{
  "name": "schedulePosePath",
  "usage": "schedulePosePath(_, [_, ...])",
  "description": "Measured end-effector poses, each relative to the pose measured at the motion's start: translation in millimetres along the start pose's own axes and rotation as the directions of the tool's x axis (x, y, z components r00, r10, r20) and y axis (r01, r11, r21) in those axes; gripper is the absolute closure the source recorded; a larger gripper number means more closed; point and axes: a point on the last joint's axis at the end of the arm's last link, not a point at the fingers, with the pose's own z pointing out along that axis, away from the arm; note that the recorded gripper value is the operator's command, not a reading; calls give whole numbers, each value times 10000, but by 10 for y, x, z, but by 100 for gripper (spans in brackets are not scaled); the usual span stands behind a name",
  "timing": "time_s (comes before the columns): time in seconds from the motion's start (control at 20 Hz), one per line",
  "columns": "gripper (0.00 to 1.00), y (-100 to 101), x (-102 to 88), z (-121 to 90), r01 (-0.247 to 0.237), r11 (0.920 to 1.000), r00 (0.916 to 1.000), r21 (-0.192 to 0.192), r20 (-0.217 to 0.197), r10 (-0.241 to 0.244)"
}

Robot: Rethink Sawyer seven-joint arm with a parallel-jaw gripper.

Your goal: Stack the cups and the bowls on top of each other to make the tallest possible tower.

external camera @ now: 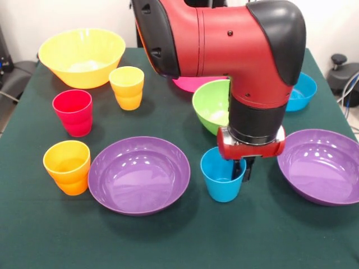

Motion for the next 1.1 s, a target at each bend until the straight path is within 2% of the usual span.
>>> schedulePosePath(0.2, [100, -99, 6, -1, 8, 9999, 10000, 119, 19, -8])
schedulePosePath(0.55, [100, -460, 41, 22, -64, 9989, 9999, 466, 83, 60])
schedulePosePath(1.1, [100, -836, 105, 47, -37, 9959, 10000, 907, 77, 30])
